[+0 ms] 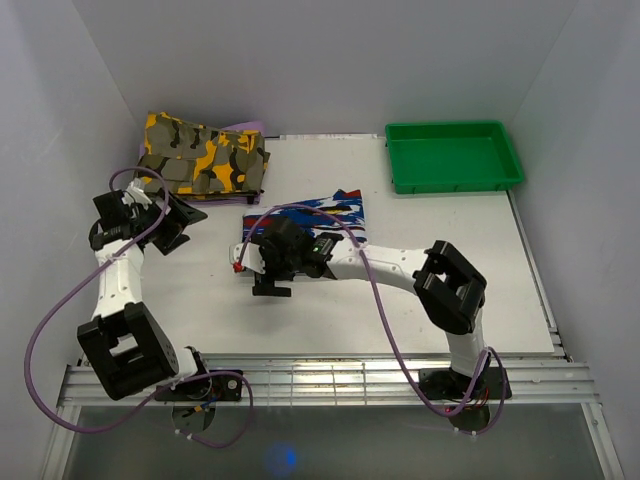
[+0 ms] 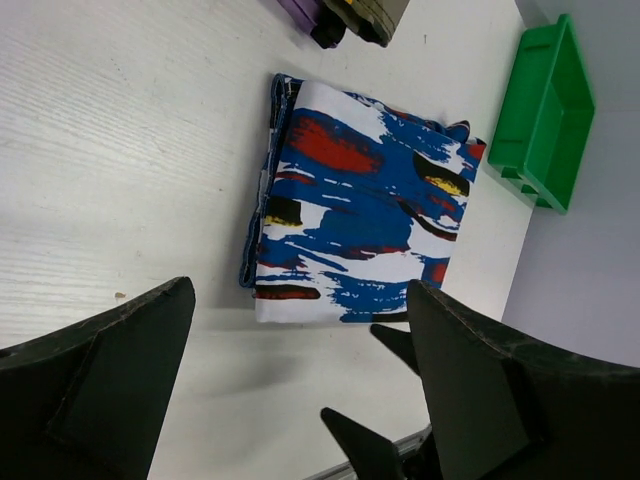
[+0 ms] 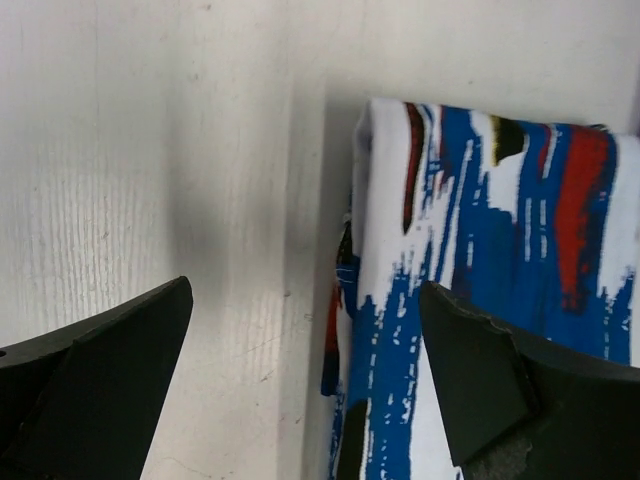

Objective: Fold and stack the trousers
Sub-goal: Fold the trousers, then neatly place the folded trousers to the corner

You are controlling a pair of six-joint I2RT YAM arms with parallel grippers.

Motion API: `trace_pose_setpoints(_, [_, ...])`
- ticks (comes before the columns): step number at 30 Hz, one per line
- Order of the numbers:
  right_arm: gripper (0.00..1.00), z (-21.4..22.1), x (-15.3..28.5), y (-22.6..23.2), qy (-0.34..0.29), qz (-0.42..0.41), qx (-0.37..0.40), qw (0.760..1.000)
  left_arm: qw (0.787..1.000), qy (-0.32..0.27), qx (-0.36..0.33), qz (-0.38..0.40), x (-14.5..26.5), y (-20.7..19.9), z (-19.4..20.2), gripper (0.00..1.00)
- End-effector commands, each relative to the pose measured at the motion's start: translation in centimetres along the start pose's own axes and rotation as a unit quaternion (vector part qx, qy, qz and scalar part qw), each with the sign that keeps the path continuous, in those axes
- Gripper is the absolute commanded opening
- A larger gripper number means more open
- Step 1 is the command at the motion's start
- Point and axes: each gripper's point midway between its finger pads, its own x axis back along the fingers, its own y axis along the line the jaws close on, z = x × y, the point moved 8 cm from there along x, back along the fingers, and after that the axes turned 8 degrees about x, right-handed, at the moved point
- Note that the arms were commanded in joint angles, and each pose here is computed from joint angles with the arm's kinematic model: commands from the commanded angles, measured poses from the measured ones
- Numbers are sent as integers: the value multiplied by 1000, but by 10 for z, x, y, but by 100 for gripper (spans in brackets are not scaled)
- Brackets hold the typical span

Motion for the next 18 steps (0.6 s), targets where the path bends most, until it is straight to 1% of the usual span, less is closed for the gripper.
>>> trace_pose_setpoints(1, [100, 4, -2, -11, 16, 50, 22, 998, 999, -24, 12, 21, 12, -8, 3, 98])
trace_pose_setpoints(2, [100, 12, -8, -5, 26, 49, 30, 998, 999, -23, 17, 19, 9, -3, 6, 98])
trace_pose_setpoints(3, [96, 14, -14, -1, 31, 52, 39, 997, 999, -21, 19, 20, 8, -2, 7, 98])
trace_pose_setpoints(4, [95, 17, -22, 0, 31, 59, 45, 997, 999, -23, 22, 17, 6, 1, 7, 98])
trace_pose_setpoints(5, [92, 23, -25, -3, 49, 82, 47, 994, 999, -21, 25, 14, 4, 4, 8, 98])
trace_pose_setpoints(8, [87, 35, -37, -3, 70, 107, 52, 991, 1000, -20, 20, 9, 0, 8, 7, 98])
trace_pose_setpoints(12, [80, 48, -46, 2, 84, 108, 65, 988, 1000, -18, 18, 7, -3, 13, 9, 98])
trace_pose_setpoints(13, [77, 58, -50, 9, 94, 98, 68, 988, 1000, -18, 17, 5, -3, 14, 9, 98])
trace_pose_setpoints(14, [70, 60, -52, 9, 92, 102, 73, 988, 1000, -18, 17, 4, -4, 15, 10, 98])
trace_pose_setpoints(16, [61, 71, -57, 16, 100, 92, 72, 988, 1000, -11, 20, -1, -5, 20, 14, 98])
trace_pose_setpoints(17, [39, 73, -58, 16, 92, 85, 65, 990, 1000, -6, 23, -7, -6, 22, 17, 98])
trace_pose_setpoints(18, [26, 75, -58, 13, 90, 85, 56, 991, 999, 0, 28, -19, -8, 28, 20, 98])
